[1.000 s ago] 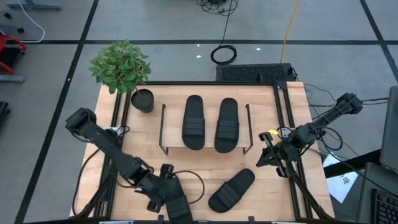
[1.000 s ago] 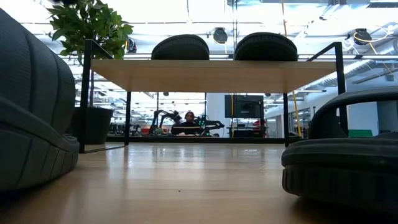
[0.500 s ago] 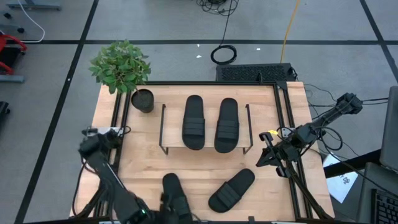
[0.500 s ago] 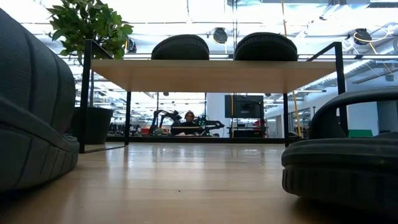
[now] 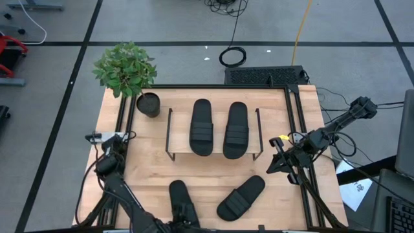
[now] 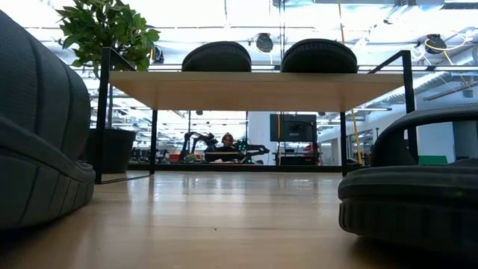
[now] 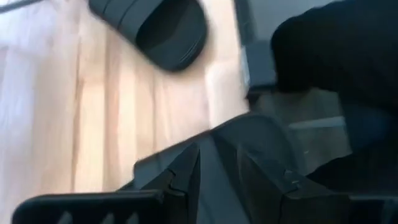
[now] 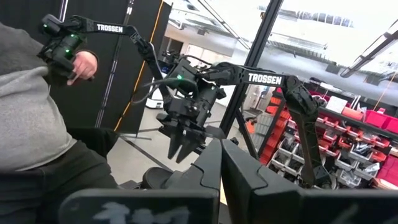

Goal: Pick and place slides into the shelf
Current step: Put the black slide under the shelf

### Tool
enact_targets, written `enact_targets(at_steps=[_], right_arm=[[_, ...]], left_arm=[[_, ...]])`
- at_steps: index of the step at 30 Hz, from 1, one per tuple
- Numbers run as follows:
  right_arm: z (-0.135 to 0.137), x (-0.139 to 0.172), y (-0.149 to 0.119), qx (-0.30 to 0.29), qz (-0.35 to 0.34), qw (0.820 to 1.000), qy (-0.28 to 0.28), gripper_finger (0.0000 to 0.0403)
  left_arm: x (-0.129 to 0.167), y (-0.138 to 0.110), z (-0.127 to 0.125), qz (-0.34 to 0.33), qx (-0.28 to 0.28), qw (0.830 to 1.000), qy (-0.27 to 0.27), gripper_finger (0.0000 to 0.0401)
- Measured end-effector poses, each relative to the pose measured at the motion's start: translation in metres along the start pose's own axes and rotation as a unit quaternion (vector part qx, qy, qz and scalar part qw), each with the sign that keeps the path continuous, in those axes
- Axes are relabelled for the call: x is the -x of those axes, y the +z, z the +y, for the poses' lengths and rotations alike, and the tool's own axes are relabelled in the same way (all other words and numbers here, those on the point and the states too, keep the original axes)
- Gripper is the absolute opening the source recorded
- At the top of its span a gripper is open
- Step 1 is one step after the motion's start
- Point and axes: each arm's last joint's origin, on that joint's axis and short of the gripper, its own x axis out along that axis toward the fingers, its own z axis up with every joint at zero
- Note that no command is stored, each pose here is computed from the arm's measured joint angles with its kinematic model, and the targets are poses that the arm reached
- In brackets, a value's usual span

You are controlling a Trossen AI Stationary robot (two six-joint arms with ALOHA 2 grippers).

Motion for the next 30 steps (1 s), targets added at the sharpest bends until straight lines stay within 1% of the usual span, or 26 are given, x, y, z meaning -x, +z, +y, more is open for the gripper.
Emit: enact_targets(at_steps=[3,5,8,10,13,17,21,23,26,30], right_arm=[[0.0,0.0,0.0,0.002,0.0,1.0,0.0,0.0],[0.0,0.0,0.0,0.003,0.0,1.0,0.0,0.0],[0.0,0.0,0.0,0.007,0.0,1.0,0.0,0.0],[0.0,0.0,0.0,0.012,0.0,1.0,0.0,0.0],[0.0,0.0,0.0,0.014,0.0,1.0,0.0,0.0],[0.0,0.0,0.0,0.014,0.0,1.0,0.0,0.0],[0.0,0.0,0.0,0.008,0.0,1.0,0.0,0.0],[0.0,0.0,0.0,0.005,0.0,1.0,0.0,0.0],[0.0,0.0,0.0,0.007,0.0,1.0,0.0,0.0],[0.0,0.0,0.0,0.012,0.0,1.0,0.0,0.0]], left_arm=[[0.001,-0.003,-0.001,0.006,-0.004,1.0,0.001,0.01],[0.003,-0.005,-0.004,0.016,-0.009,1.0,-0.012,0.0103],[0.006,-0.009,-0.009,0.026,-0.003,0.999,-0.029,0.0126],[0.007,-0.01,-0.011,0.026,0.008,0.999,-0.031,0.0151],[0.007,-0.011,-0.011,0.027,0.019,0.999,-0.032,0.0198],[0.007,-0.011,-0.01,0.026,0.011,0.999,-0.022,0.0263],[-0.002,-0.014,-0.007,0.046,0.01,0.999,-0.006,0.031],[-0.012,-0.017,-0.009,0.062,0.004,0.998,-0.003,0.0323],[-0.023,-0.019,-0.009,0.076,-0.001,0.997,0.004,0.0329],[-0.033,-0.022,0.001,0.105,0.004,0.993,0.045,0.0323]])
